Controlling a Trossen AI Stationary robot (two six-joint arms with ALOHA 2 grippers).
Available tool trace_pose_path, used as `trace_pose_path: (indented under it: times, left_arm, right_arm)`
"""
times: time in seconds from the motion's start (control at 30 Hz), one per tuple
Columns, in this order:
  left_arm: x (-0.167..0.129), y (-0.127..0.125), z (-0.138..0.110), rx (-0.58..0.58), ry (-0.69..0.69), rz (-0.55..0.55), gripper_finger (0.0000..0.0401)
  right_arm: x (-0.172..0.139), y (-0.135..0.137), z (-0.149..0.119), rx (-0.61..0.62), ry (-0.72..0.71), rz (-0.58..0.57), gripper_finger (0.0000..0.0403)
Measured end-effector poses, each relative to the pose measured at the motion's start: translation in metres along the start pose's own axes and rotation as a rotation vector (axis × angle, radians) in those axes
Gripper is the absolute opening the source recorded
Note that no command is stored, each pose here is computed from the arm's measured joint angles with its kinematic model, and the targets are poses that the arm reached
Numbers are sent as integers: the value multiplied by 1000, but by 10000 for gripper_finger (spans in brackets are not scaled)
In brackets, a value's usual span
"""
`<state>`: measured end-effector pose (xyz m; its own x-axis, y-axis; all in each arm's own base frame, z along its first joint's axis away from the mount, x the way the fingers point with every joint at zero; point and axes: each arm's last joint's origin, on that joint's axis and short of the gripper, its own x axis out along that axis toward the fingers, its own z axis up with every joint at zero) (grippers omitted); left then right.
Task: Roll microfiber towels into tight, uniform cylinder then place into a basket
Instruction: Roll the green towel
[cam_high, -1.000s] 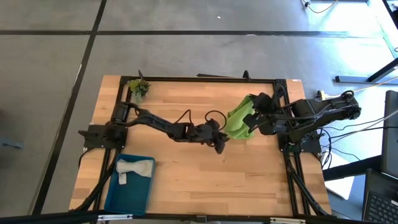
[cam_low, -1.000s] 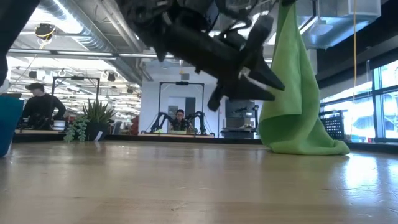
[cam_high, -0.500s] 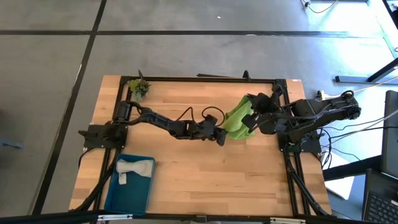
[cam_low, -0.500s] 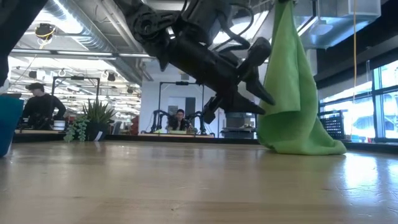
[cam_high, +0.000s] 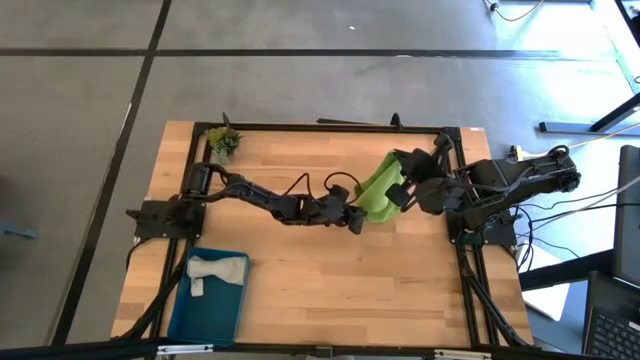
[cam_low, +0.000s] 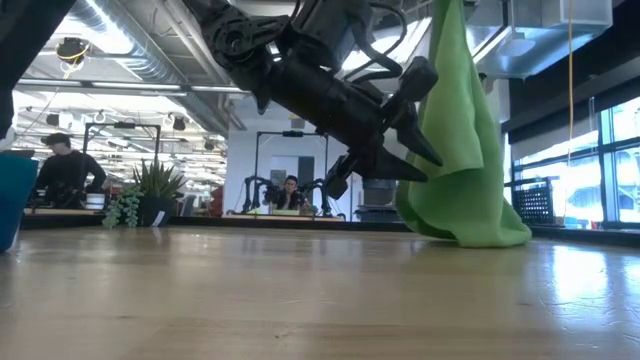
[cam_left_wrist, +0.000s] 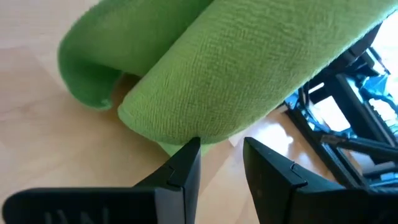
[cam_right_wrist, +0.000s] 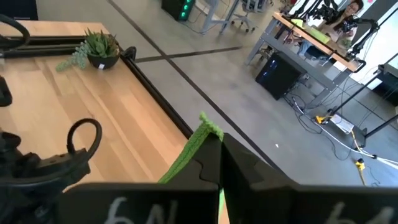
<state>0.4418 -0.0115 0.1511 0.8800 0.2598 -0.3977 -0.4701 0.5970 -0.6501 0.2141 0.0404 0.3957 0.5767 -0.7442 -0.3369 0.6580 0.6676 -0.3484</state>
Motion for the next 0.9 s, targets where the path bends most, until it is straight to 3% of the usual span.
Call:
trace_pose_path:
  times: [0.23, 0.43, 0.63, 0.9]
  left_arm:
    - [0, 0, 0, -22, -25, 19, 110]
    - [0, 0, 1, 77, -29, 19, 110]
    - [-8, -5, 18, 317, -13, -29, 110]
    - [-45, -32, 56, 640, -72, -63, 110]
  right_arm:
    - [0, 0, 4, 41, -36, -32, 4]
    - [0, 1, 4, 4, -25, -6, 4]
    - [0, 2, 3, -38, -8, 46, 4]
    - [0, 3, 3, -45, 0, 64, 4]
